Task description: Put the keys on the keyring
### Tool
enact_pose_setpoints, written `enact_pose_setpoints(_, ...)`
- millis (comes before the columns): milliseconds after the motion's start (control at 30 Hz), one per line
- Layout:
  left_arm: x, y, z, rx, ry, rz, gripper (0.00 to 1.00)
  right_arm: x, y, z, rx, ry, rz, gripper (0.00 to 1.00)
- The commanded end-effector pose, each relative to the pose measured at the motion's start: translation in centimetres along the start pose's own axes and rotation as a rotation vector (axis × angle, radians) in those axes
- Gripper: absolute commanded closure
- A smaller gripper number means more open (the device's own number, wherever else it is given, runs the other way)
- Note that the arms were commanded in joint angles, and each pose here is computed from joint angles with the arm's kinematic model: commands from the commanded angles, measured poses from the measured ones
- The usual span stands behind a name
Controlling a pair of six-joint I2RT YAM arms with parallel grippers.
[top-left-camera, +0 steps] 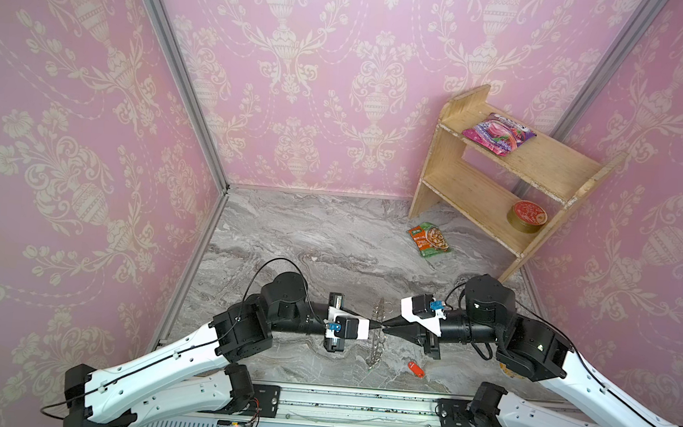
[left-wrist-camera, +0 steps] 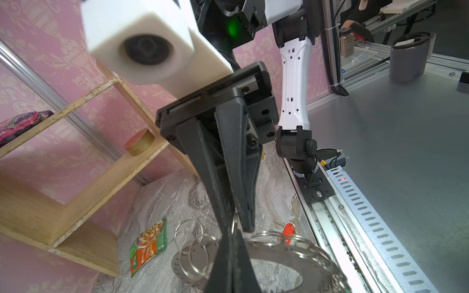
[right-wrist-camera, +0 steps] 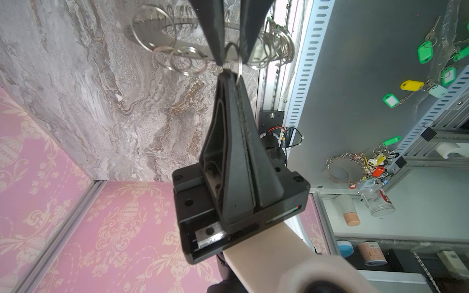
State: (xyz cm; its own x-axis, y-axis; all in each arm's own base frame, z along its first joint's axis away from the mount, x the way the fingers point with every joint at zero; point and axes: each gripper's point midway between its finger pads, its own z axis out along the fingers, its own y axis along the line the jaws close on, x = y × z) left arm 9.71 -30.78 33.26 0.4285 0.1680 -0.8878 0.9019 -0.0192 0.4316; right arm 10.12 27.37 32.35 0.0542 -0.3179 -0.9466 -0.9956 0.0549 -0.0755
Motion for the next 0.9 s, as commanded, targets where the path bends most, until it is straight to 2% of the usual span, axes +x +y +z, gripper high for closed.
enact_pose_setpoints(0, -2.6, 0.6, -0.6, -0.011, -0.066, 0.027, 1.00, -1.1, 1.1, -0.3, -0.051, -0.026, -0.011, 0.92)
enact_pose_setpoints(133, -2.5, 0.7, -0.6, -0.019, -0.056, 0.027, 1.00, -1.3, 1.4, -0.5, -0.062, -0.029, -0.014, 1.00)
enact_pose_setpoints(400, -2.0, 1.2, -0.7, -0.063, -0.044, 0.006, 1.00, -1.6, 1.1, -0.8, -0.039, -0.037, -0.006, 1.00)
enact_pose_setpoints(533, -1.7, 1.3, -0.8, -0.084, -0.049, -0.026, 0.91, -2.0, 0.5, -1.3, 0.016, -0.058, -0.006, 1.00)
enact_pose_setpoints(867, -1.7, 1.2, -0.6, -0.080, -0.084, -0.090, 0.87, -3.0, 0.2, -1.9, 0.040, -0.097, -0.005, 1.00)
